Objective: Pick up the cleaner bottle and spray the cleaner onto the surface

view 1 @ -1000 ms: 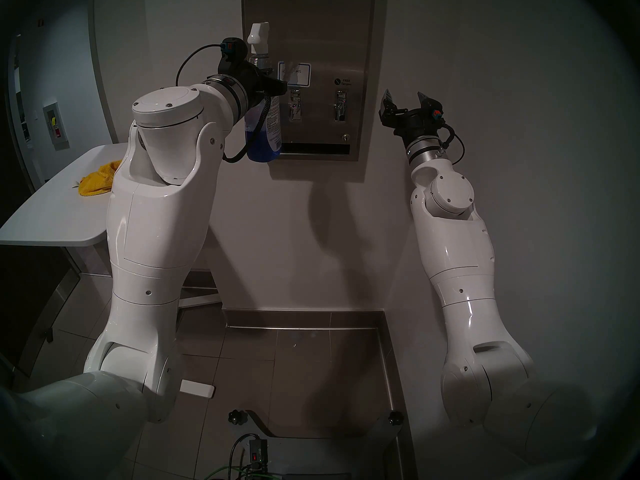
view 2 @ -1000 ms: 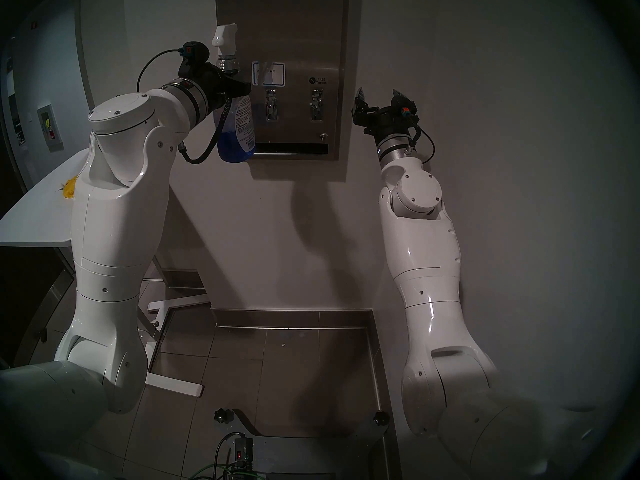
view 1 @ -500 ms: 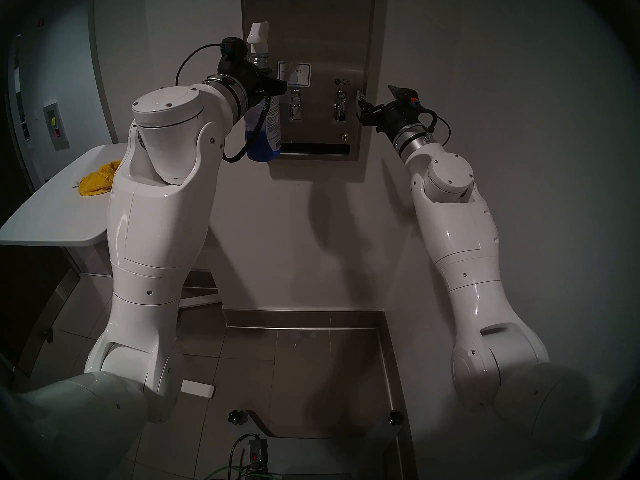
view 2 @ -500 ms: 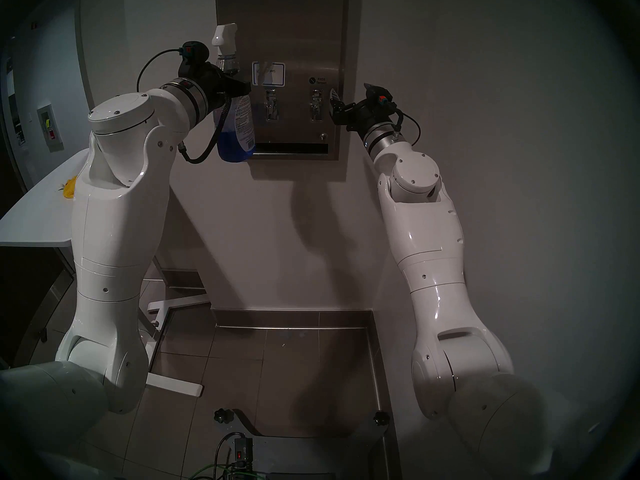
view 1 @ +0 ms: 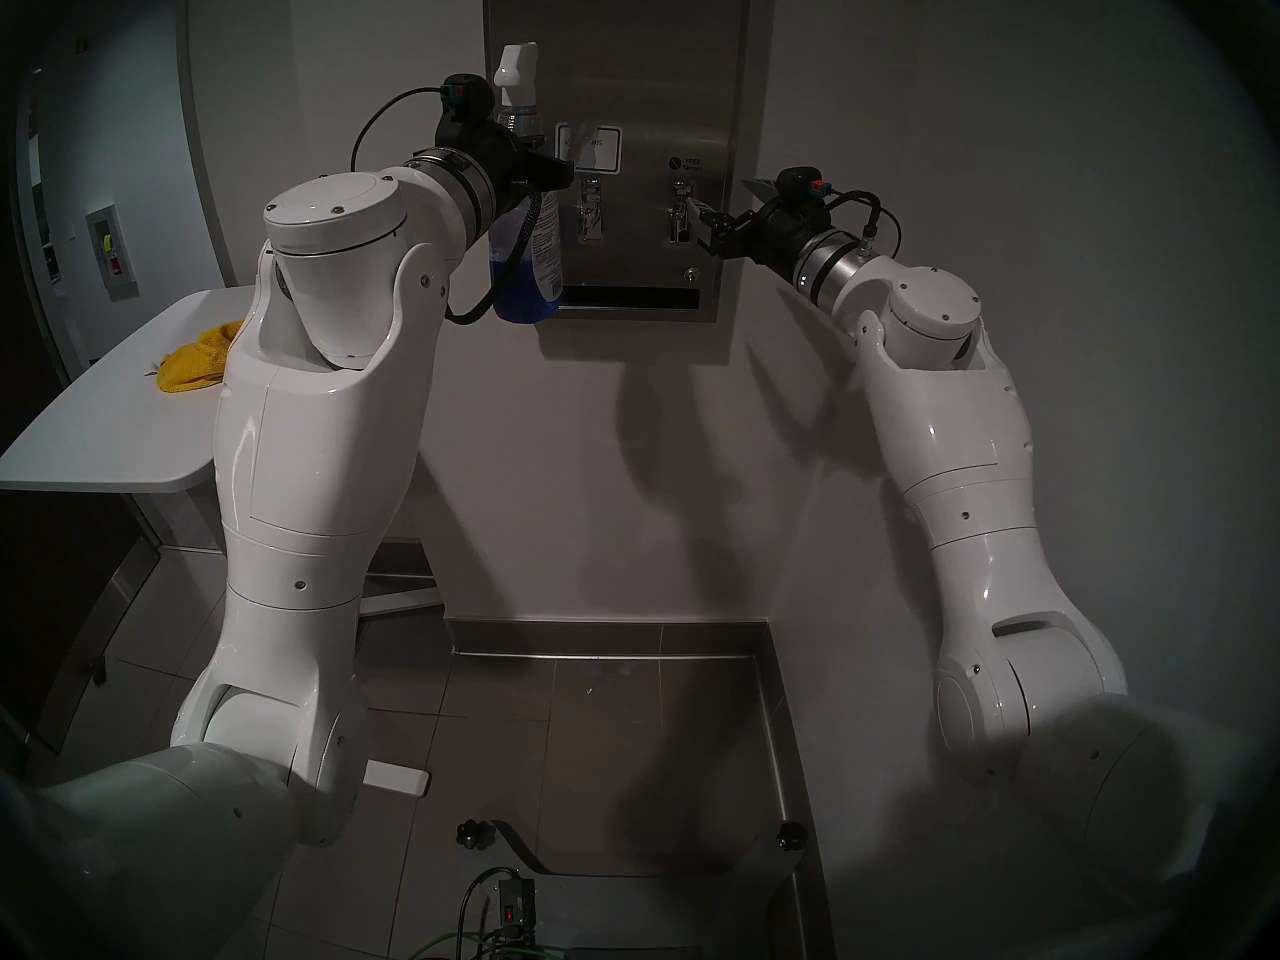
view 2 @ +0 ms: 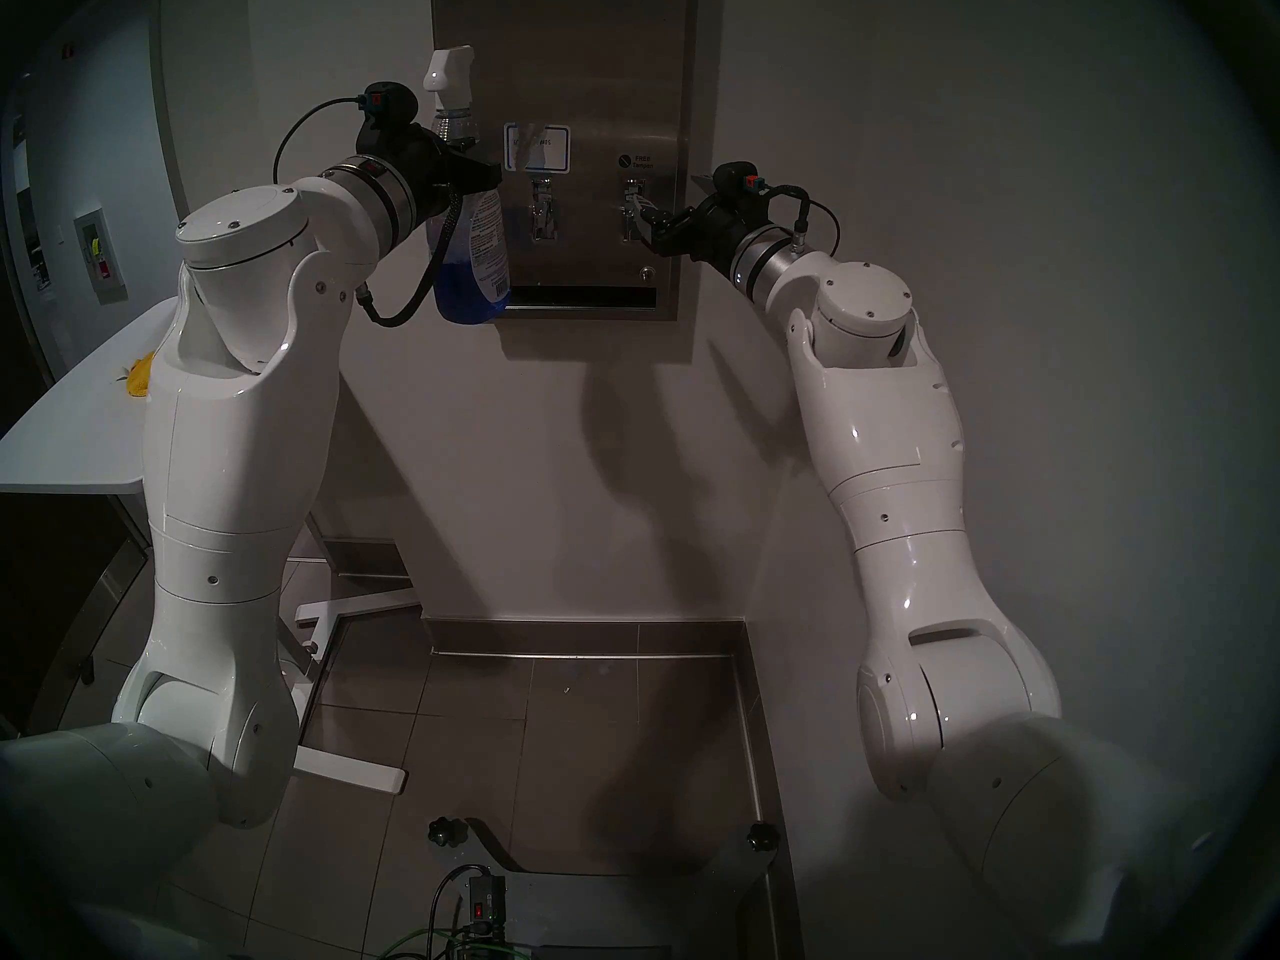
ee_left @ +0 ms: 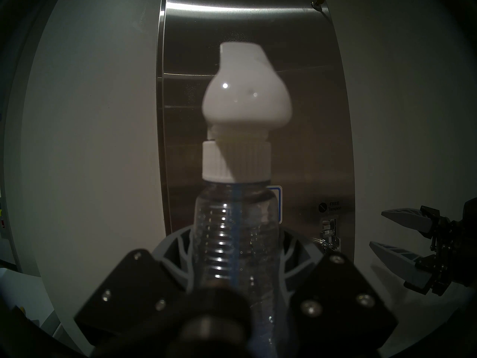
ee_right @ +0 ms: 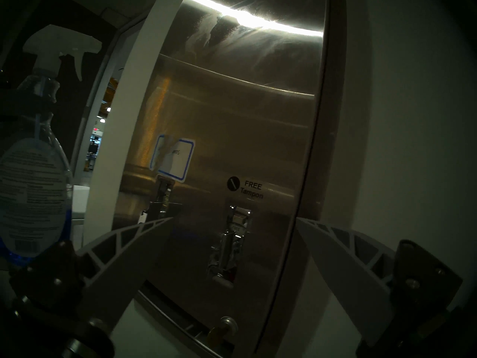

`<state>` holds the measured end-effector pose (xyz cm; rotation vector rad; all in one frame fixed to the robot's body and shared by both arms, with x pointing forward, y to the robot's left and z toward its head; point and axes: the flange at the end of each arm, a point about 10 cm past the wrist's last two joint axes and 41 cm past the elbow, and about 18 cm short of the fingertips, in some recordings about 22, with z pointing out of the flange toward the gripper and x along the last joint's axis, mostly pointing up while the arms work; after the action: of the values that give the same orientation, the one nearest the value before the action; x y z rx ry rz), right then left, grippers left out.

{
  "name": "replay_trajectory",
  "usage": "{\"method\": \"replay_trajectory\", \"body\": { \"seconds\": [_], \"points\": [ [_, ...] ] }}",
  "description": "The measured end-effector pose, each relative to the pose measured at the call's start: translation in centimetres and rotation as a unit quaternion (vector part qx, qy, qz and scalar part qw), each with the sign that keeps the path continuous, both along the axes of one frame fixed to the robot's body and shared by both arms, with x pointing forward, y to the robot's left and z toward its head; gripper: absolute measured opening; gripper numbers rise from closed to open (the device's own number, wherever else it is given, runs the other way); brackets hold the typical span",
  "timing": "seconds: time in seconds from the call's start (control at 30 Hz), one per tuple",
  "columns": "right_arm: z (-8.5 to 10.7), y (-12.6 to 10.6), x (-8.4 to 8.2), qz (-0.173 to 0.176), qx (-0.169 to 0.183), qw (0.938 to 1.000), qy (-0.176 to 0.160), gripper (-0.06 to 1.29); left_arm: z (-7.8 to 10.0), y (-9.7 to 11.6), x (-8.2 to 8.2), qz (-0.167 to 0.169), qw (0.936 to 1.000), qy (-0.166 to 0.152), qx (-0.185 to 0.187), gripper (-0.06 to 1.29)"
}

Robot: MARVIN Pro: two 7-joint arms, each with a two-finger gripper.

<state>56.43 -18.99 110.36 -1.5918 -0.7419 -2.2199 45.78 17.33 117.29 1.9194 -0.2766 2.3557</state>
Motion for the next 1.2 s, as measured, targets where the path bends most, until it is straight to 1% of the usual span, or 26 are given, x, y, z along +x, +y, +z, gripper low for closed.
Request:
{"method": "replay_trajectory", "body": {
  "seconds": [0.1,0.27,0.47,0.57,0.63,0.67,0.73,1.0,1.2],
  "points": [
    [0.6,-0.8,0.1,0.014,0.009,0.9998,0.008,1.24,0.0,0.0,0.0,0.0,1.0,0.0,0.0,0.39],
    [1.5,-1.4,0.2,0.032,0.024,0.9991,0.017,1.24,0.0,0.0,0.0,0.0,1.0,-0.001,0.0,0.39],
    [2.5,-1.3,0.2,0.069,0.048,0.9959,0.033,1.24,0.0,0.0,0.0,0.0,1.0,-0.001,0.0,0.39],
    [3.1,-0.9,0.0,0.097,0.067,0.9921,0.043,1.24,0.0,0.0,0.0,0.0,1.0,-0.001,0.0,0.39],
    [3.3,-0.8,0.0,0.108,0.074,0.9902,0.047,1.24,0.0,0.0,0.0,0.0,1.0,-0.001,0.0,0.39],
    [3.6,-0.6,-0.1,0.122,0.084,0.9877,0.052,1.24,0.0,0.0,0.0,0.0,1.0,-0.001,0.0,0.39],
    [4.0,-0.3,-0.2,0.138,0.093,0.9844,0.057,1.24,0.0,0.0,0.0,0.0,1.0,-0.001,0.0,0.39],
    [5.4,1.0,-0.4,0.178,0.108,0.9756,0.07,1.24,0.1,0.0,0.0,0.0,1.0,-0.001,0.0,0.39],
    [6.1,2.7,-0.5,0.209,0.105,0.9689,0.083,1.24,0.1,0.0,0.0,0.0,1.0,-0.002,0.0,0.39]
  ]
}}
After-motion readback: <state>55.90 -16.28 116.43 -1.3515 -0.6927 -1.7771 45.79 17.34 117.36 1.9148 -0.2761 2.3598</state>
